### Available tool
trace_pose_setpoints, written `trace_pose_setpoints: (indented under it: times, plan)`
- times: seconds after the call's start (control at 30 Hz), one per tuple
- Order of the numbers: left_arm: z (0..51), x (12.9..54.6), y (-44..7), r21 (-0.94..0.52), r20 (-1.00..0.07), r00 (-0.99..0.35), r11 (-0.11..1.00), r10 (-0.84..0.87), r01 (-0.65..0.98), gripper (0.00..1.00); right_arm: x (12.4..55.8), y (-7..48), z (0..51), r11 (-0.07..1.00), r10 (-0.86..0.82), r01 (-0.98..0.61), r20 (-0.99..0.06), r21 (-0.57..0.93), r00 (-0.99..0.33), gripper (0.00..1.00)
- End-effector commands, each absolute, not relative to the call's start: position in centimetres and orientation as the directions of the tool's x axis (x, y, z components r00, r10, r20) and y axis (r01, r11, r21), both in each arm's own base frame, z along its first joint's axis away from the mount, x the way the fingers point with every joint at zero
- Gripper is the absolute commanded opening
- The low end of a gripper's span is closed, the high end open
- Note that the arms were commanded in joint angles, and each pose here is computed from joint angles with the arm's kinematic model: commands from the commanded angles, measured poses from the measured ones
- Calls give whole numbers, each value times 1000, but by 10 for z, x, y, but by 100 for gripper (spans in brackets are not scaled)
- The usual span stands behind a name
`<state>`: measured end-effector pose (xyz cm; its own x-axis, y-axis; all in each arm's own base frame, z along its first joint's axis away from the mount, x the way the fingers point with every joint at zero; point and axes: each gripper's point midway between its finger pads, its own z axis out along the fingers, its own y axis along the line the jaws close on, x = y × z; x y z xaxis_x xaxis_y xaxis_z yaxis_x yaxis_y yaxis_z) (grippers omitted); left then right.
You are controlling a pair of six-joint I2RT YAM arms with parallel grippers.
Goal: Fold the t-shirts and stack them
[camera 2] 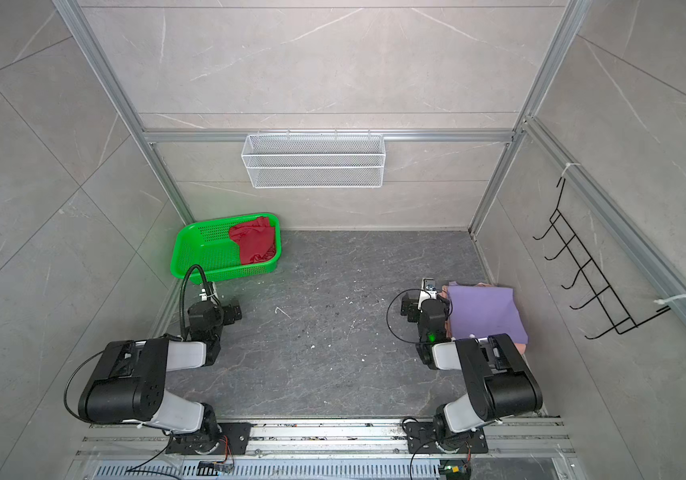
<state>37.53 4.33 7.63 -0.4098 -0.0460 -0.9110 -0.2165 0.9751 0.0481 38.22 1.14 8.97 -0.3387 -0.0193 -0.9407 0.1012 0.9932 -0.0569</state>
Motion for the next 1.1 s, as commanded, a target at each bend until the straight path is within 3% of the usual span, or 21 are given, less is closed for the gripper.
trace_pose_setpoints:
  times: [0.0, 1.07]
  plan:
    - [88, 380, 44, 29, -932, -359, 974, -56, -225, 100, 387, 12, 95, 993, -24, 98, -944, -59, -328, 99]
    - [87, 379, 45, 29, -931, -361, 974, -56, -226, 100, 386, 12, 95, 993, -25, 97, -944, -61, -329, 99]
